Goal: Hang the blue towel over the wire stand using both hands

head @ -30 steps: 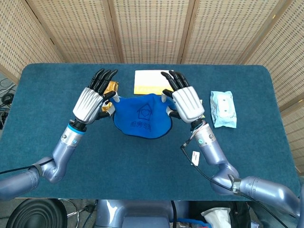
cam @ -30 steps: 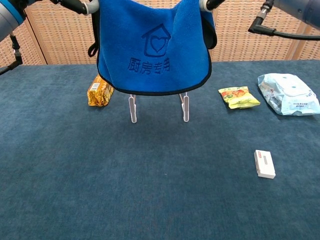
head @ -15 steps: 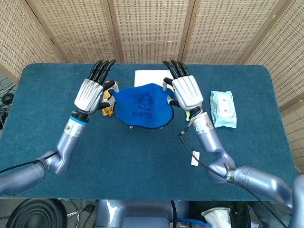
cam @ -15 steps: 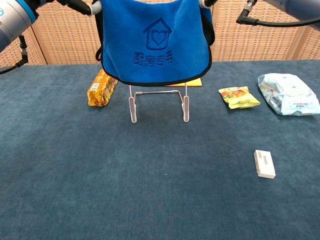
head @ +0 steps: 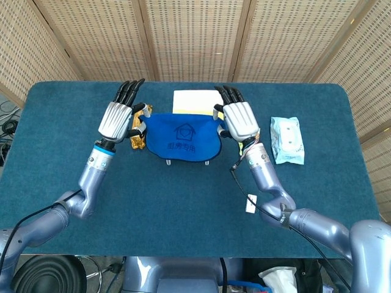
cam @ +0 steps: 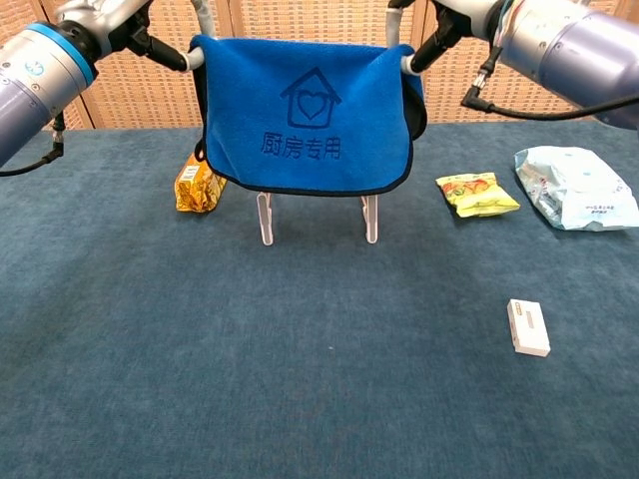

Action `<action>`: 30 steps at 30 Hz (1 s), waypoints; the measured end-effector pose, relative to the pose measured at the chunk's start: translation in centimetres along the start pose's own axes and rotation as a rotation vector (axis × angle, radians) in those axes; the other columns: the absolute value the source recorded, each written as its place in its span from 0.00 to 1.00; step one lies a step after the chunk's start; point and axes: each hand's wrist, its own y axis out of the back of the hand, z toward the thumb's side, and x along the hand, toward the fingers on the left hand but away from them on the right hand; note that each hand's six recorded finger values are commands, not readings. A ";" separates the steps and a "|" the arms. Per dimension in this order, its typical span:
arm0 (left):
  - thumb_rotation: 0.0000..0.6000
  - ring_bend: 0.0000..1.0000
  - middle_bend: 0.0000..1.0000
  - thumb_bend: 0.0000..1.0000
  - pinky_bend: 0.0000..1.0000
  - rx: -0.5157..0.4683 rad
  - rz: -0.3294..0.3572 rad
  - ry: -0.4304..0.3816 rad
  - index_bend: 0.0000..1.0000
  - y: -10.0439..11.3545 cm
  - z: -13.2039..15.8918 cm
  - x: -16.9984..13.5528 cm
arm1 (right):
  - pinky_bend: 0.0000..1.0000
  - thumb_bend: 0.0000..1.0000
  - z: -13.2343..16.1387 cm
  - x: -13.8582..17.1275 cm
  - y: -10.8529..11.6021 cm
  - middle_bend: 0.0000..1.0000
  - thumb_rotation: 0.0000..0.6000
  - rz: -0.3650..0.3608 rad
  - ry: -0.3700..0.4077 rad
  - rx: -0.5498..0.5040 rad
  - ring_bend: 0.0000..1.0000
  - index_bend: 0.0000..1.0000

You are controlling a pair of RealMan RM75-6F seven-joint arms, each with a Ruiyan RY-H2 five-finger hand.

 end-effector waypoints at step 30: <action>1.00 0.00 0.00 0.46 0.00 -0.027 -0.098 0.049 0.73 -4.6 -1.9 -1.3 | 0.08 0.62 -2.6 0.6 -4.1 0.10 1.00 0.077 -0.028 0.007 0.00 0.67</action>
